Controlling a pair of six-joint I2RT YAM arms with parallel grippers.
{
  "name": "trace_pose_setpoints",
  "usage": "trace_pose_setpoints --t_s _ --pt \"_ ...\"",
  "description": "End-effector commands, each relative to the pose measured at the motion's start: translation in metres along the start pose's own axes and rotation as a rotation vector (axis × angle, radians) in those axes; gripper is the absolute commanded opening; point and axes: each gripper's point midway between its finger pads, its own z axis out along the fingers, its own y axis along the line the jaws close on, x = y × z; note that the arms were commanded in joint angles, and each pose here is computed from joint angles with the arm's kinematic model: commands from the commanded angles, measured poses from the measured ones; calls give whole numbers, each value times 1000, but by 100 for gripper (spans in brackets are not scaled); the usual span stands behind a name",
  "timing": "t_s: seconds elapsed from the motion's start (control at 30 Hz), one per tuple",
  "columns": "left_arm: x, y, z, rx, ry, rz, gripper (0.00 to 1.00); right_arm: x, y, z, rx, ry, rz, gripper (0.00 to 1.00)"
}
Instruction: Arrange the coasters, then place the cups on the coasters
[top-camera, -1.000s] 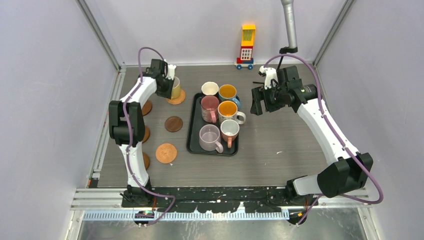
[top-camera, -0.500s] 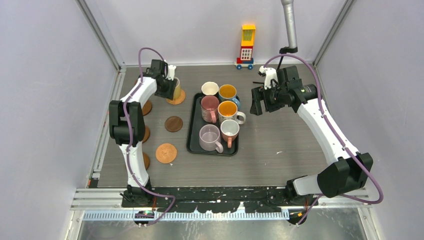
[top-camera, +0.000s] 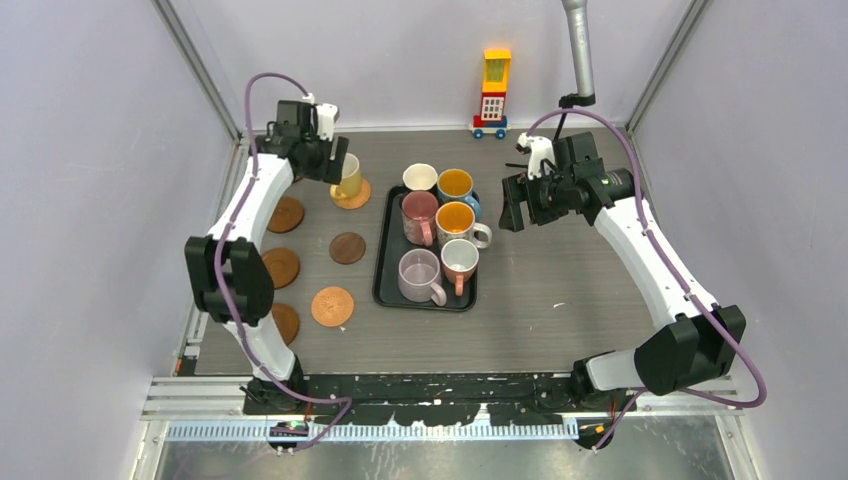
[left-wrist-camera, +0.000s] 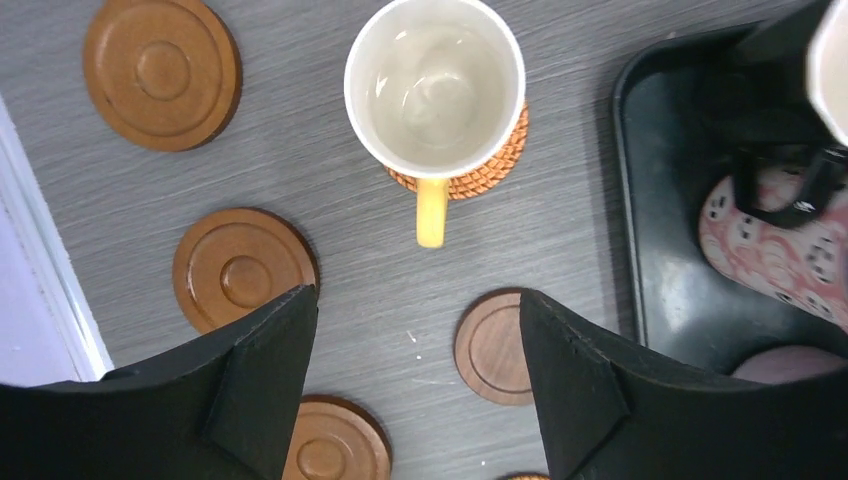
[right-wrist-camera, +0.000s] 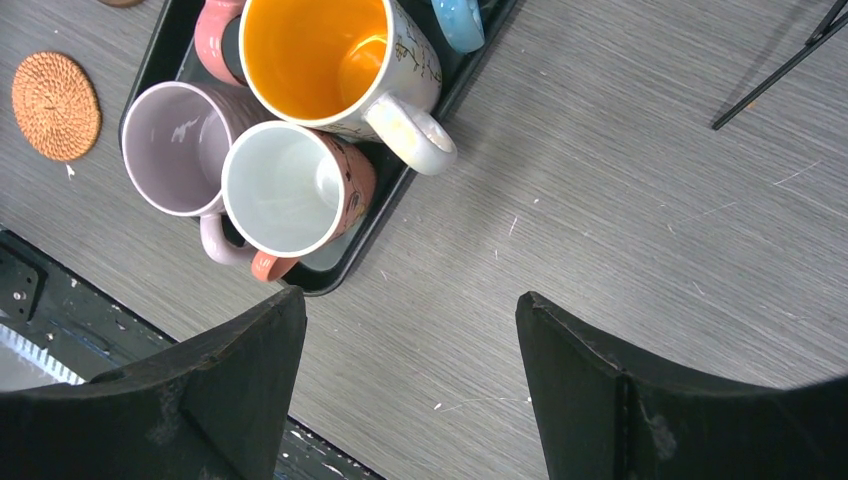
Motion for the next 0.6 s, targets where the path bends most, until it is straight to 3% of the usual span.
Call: trace_pose_setpoints --t_s 0.0,0.37,0.57 --pt "-16 -18 -48 71 -59 -22 76 -7 4 -7 -13 -42 -11 81" --pt "23 -159 -68 242 -19 53 78 -6 3 -7 -7 -46 -14 81" --pt "43 -218 -70 340 -14 1 82 -12 0 -9 11 -57 -30 81"
